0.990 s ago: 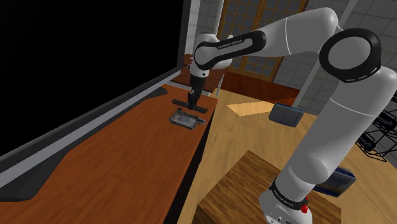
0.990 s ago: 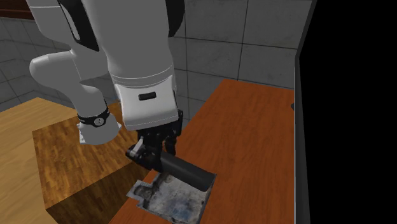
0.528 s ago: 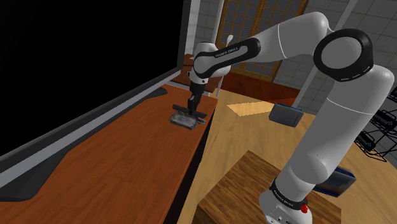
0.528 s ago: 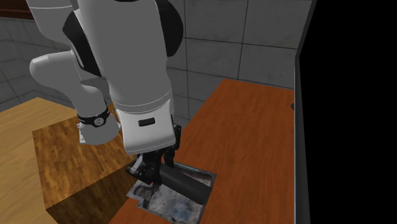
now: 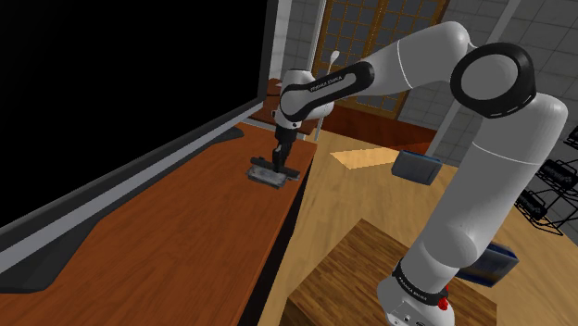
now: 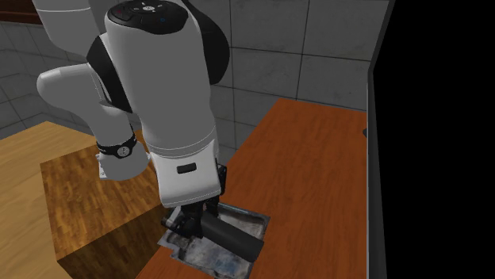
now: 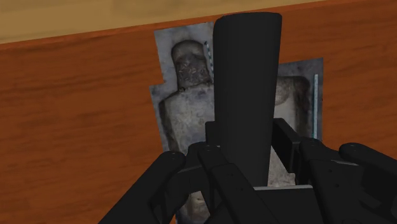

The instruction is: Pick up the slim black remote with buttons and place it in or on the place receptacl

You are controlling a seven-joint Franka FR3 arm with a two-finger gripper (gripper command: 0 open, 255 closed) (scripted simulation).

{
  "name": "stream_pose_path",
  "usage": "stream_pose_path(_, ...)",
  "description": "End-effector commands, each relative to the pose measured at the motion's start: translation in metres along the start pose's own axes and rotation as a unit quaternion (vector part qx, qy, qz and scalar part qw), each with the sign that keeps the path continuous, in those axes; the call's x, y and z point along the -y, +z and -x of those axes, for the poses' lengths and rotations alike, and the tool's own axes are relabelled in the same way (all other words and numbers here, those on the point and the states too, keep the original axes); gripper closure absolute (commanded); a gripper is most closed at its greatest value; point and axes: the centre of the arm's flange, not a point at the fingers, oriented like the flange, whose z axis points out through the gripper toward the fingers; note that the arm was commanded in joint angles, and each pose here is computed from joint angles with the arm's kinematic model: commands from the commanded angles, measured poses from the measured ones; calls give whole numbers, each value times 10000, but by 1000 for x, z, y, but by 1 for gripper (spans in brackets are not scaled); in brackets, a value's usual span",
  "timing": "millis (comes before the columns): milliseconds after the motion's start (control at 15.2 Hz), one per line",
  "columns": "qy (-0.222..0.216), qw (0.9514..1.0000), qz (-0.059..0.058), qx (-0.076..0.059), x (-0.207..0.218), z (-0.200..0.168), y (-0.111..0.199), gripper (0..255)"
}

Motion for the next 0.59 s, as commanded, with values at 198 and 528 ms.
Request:
stream_pose_path(198,0,10000,1,-2,0,0,0,0)
stream_pose_path(528,0,10000,1,-2,0,0,0,0)
